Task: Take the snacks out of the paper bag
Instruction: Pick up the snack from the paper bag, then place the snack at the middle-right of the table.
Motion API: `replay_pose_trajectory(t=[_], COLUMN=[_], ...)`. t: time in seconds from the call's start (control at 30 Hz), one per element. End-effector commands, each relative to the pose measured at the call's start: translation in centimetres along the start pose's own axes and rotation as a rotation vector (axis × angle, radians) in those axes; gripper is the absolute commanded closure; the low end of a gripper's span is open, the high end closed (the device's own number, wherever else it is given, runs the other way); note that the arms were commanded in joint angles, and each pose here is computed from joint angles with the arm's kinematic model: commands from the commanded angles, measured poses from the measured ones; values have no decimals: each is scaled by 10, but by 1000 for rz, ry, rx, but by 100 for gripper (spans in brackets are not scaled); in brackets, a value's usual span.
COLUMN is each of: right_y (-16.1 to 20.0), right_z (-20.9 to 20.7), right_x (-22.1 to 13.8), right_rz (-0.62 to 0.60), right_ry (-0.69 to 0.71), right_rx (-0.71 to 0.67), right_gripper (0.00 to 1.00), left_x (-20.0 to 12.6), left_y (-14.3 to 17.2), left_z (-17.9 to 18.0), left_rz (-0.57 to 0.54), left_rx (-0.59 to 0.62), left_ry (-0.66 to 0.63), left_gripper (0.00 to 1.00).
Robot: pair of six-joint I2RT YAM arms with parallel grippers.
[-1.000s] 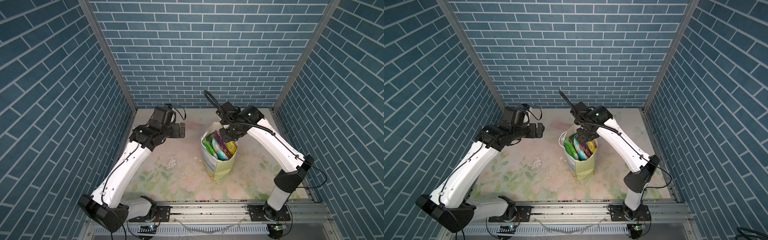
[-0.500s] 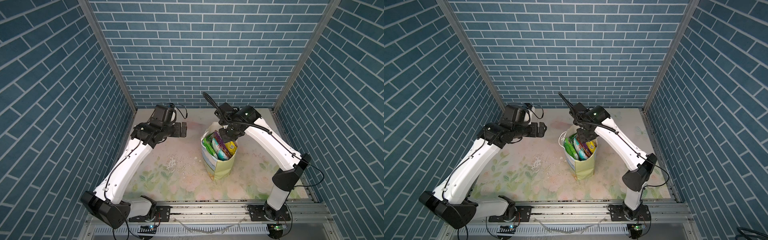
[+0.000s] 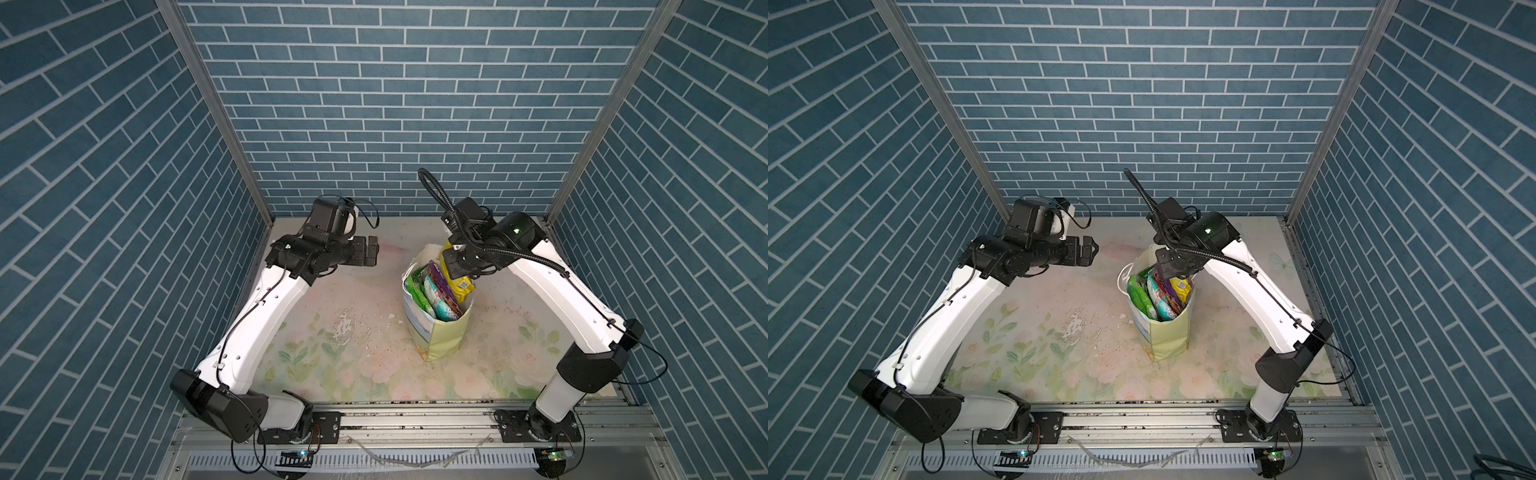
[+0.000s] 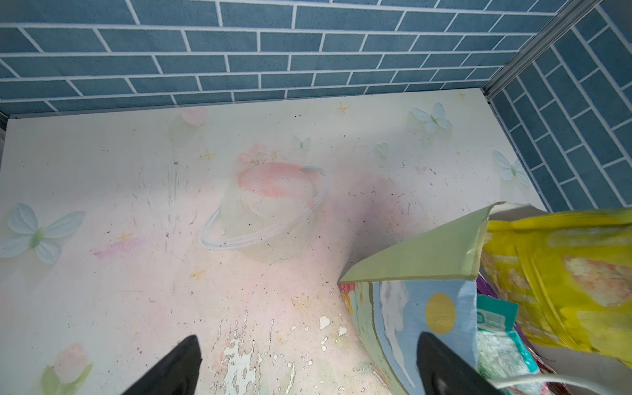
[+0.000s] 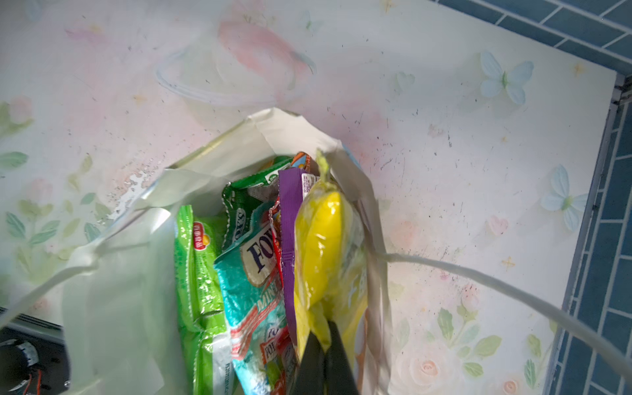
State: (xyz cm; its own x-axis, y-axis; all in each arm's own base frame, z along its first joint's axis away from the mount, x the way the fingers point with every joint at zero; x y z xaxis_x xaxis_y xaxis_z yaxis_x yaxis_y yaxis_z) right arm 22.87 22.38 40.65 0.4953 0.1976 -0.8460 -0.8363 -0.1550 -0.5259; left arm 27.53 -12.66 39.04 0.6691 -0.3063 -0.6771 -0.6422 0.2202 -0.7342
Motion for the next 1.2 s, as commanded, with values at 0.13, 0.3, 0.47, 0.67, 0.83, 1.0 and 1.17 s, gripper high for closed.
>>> replay_pose_trajectory(t=[0.13,0.3,0.47,0.67,0.83,1.0,1.17], right_y=[-19,-29,-28,-19,-10,7,17], right_z=[-12,-32,-67,-111,-143,-154,-163], right_x=[-76,-122,-164,-161,-135,-101,-70], right_rz=[-286,-497,-655,-602,-433,-323,-249], right_ry=[-126,-120,-27,153,259,269,231], right_rx=[30,83,169,274,345,395,459], right_gripper=[100,100,100,100,100,100,100], left_x=[-3,-2,-7,-9,0,6,-5], left_y=[-13,-21,-28,-36,-41,-45,-55], left_z=[0,1,5,8,9,13,19], left_rz=[-20,-23,-41,-45,-16,-5,-62], left_rx=[9,8,2,-17,-14,-22,-11], left_ry=[14,24,27,57,86,33,-16], left_gripper=[1,1,1,1,1,1,0])
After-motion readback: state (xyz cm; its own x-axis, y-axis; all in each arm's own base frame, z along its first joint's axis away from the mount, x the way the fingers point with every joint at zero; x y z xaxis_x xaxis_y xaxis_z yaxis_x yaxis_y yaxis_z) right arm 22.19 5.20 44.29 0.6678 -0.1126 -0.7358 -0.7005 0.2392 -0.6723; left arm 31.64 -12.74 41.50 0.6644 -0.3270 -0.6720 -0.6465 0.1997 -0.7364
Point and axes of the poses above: each gripper's point midway between its finger pads, its own x axis out along the fingers, its own z axis along the line the jaws close on, y = z × x, the point moved 10 cm from there along -x, back along the fingers, and after that the axes turned 12 degrees about x, right-handed, at the moved point
